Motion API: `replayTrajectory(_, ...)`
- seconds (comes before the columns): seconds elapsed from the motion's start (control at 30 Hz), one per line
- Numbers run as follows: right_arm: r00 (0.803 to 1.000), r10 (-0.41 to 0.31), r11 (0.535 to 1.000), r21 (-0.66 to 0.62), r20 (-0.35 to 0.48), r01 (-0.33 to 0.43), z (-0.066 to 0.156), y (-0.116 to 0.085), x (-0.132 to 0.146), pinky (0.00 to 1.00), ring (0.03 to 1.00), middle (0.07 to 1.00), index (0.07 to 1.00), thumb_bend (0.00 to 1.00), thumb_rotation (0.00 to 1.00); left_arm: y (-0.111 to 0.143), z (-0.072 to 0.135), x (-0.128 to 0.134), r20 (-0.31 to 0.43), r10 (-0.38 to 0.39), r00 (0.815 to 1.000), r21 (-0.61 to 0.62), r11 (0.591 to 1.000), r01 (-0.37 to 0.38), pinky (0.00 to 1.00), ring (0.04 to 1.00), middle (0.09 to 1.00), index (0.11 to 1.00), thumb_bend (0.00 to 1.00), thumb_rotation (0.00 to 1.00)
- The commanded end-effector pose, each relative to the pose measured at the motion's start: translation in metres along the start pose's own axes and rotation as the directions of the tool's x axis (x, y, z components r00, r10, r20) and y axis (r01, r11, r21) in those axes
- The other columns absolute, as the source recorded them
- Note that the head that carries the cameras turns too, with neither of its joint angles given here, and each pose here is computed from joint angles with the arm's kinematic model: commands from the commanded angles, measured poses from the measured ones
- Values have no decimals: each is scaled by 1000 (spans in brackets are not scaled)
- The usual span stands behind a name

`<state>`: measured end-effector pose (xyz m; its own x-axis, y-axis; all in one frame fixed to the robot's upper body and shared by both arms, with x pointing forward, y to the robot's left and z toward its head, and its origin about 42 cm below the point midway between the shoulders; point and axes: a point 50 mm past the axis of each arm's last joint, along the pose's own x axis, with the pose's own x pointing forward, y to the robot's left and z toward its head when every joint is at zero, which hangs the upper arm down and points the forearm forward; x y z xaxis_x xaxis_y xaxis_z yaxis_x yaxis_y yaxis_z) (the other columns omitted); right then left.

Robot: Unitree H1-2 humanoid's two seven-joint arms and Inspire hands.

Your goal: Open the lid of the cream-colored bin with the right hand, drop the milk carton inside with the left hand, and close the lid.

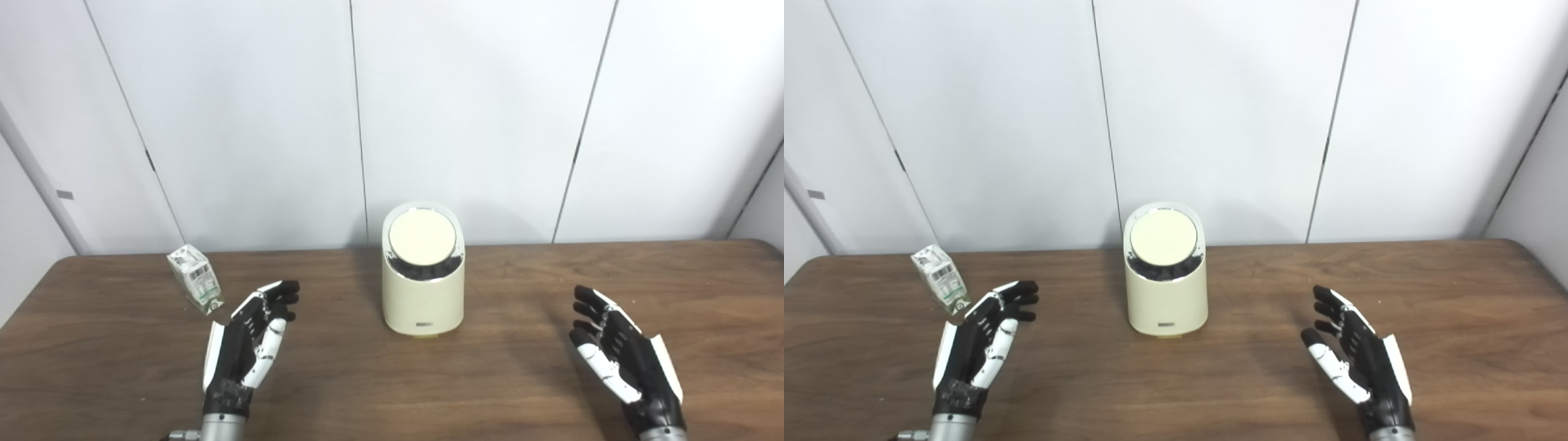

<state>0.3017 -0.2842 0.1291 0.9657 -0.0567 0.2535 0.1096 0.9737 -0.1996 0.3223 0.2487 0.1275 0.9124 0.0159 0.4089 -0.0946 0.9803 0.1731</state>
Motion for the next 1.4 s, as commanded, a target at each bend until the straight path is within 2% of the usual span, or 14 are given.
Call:
replayTrajectory(0.0, 1000, -10, 999, 33, 10, 10, -3, 6, -3, 778, 846, 854, 805, 437, 565, -3, -7, -7, 2, 7, 1000, -3, 1000, -7, 629, 728, 749, 738, 288, 647)
replayTrajectory(0.27, 1000, -1, 999, 46, 7, 1, -3, 6, -3, 795, 854, 850, 809, 421, 567, -3, -8, -8, -2, 5, 1000, -5, 1000, -6, 630, 728, 749, 736, 283, 636)
replayTrajectory(0.4, 1000, 7, 998, 55, 3, -7, -3, 5, -3, 821, 865, 856, 816, 395, 605, -4, -7, -8, 0, -5, 1000, -4, 1000, 5, 644, 734, 756, 742, 274, 641)
replayTrajectory(0.57, 999, -2, 999, -49, 53, 5, 6, 2, -1, 772, 846, 845, 810, 398, 619, -5, -6, -8, -2, -1, 1000, 7, 1000, 1, 641, 731, 753, 739, 294, 669)
replayTrajectory(0.67, 996, -19, 999, -26, 88, 22, 32, 0, 6, 772, 867, 864, 829, 411, 650, -6, -7, -8, 0, -5, 1000, 1, 1000, 5, 646, 735, 756, 741, 260, 638)
replayTrajectory(0.77, 993, -18, 998, 55, 117, 11, 62, -2, 19, 848, 901, 882, 852, 429, 613, -5, -7, -8, -1, -5, 1000, 3, 1000, 5, 651, 736, 758, 746, 270, 646)
replayTrajectory(0.87, 985, -2, 998, 55, 175, -7, 93, -4, 33, 876, 917, 906, 892, 478, 591, -6, -7, -8, -5, 4, 1000, -7, 1000, -4, 651, 737, 758, 746, 293, 638)
replayTrajectory(0.93, 960, 55, 998, -45, 275, -44, 120, -5, 51, 882, 931, 929, 915, 470, 605, -6, -8, -8, -2, 6, 1000, 8, 1000, -6, 643, 730, 753, 743, 288, 646)
replayTrajectory(1.0, 935, 108, 985, -165, 339, -54, 141, -3, 64, 878, 940, 945, 927, 467, 636, -6, -8, -8, -2, 7, 1000, 16, 1000, -7, 644, 726, 750, 739, 289, 656)
replayTrajectory(1.07, 914, 147, 959, -281, 378, -38, 159, 3, 75, 804, 901, 914, 882, 544, 689, -6, -8, -8, -2, 7, 1000, 12, 1000, -7, 650, 725, 748, 737, 272, 653)
replayTrajectory(1.13, 894, 193, 924, -382, 404, -27, 172, 10, 84, 804, 901, 904, 863, 563, 709, -8, -7, -9, -1, 14, 1000, 7, 1000, -14, 651, 725, 747, 734, 266, 647)
replayTrajectory(1.17, 886, 212, 908, -418, 412, -22, 176, 15, 88, 774, 889, 897, 822, 594, 706, -8, -7, -9, -1, 17, 1000, 3, 1000, -17, 654, 728, 747, 731, 263, 633)
replayTrajectory(1.23, 883, 244, 882, -471, 401, -30, 185, 27, 97, 763, 886, 898, 808, 600, 693, -8, -7, -9, 1, 14, 1000, 2, 1000, -14, 654, 728, 746, 731, 261, 624)
replayTrajectory(1.37, 896, 258, 864, -502, 361, -46, 193, 46, 115, 761, 883, 907, 830, 595, 562, -10, -5, -9, 1, 7, 1000, 7, 1000, -7, 652, 731, 750, 733, 263, 626)
